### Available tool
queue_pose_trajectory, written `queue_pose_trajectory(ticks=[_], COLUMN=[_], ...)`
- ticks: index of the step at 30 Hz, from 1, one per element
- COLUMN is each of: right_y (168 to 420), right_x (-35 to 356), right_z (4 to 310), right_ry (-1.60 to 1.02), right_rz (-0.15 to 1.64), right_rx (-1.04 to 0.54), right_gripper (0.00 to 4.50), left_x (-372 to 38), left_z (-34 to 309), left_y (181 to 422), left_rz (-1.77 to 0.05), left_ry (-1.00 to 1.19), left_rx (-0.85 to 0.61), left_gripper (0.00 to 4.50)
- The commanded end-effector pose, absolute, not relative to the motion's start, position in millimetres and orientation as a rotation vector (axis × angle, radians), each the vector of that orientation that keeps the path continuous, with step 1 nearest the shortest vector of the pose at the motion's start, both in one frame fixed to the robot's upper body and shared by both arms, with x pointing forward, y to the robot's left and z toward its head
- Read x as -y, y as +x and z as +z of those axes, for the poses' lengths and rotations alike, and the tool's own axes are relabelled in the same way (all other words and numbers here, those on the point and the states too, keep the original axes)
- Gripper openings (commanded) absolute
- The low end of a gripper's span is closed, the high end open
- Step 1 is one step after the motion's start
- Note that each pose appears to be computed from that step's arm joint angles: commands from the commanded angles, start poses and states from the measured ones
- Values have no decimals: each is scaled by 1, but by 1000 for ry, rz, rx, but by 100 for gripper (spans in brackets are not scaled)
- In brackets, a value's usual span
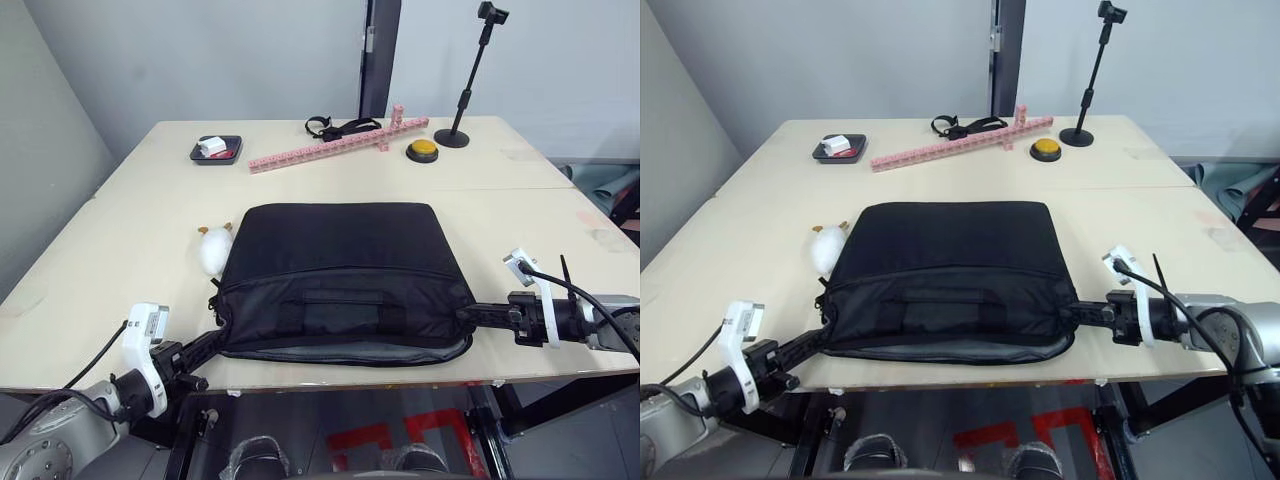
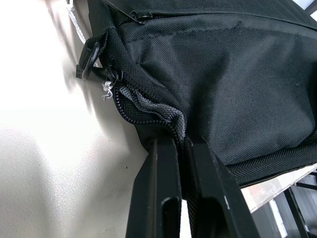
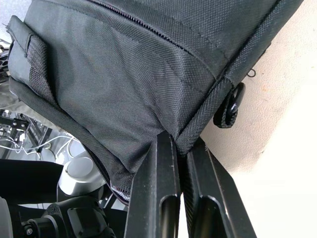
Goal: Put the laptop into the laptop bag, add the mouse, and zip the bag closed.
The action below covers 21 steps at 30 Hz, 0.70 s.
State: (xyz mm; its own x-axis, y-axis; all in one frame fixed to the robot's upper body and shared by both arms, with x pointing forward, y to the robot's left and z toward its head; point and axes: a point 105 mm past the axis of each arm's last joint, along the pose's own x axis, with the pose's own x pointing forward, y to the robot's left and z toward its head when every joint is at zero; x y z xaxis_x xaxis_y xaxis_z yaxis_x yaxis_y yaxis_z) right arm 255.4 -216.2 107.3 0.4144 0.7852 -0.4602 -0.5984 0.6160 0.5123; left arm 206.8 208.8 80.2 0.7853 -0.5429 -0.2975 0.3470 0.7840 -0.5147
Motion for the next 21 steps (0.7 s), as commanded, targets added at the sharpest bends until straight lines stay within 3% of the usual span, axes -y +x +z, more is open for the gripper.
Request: queue_pose_trajectory(ticks=[1, 9, 21], right_y=[263, 290, 310], right_x=[205, 202, 205], right_z=[128, 134, 131], right_ry=[261, 246, 232], right_rz=[949, 873, 793], right_rx=[-615, -521, -474], right_gripper=[2, 2, 2], left_x=[-191, -194, -191], left_z=[76, 82, 81], left_y=[209, 240, 263], left_rz=[-565, -553, -557], left_ry=[-479, -462, -457], left_rx=[-465, -397, -363], left_gripper=[0, 0, 0])
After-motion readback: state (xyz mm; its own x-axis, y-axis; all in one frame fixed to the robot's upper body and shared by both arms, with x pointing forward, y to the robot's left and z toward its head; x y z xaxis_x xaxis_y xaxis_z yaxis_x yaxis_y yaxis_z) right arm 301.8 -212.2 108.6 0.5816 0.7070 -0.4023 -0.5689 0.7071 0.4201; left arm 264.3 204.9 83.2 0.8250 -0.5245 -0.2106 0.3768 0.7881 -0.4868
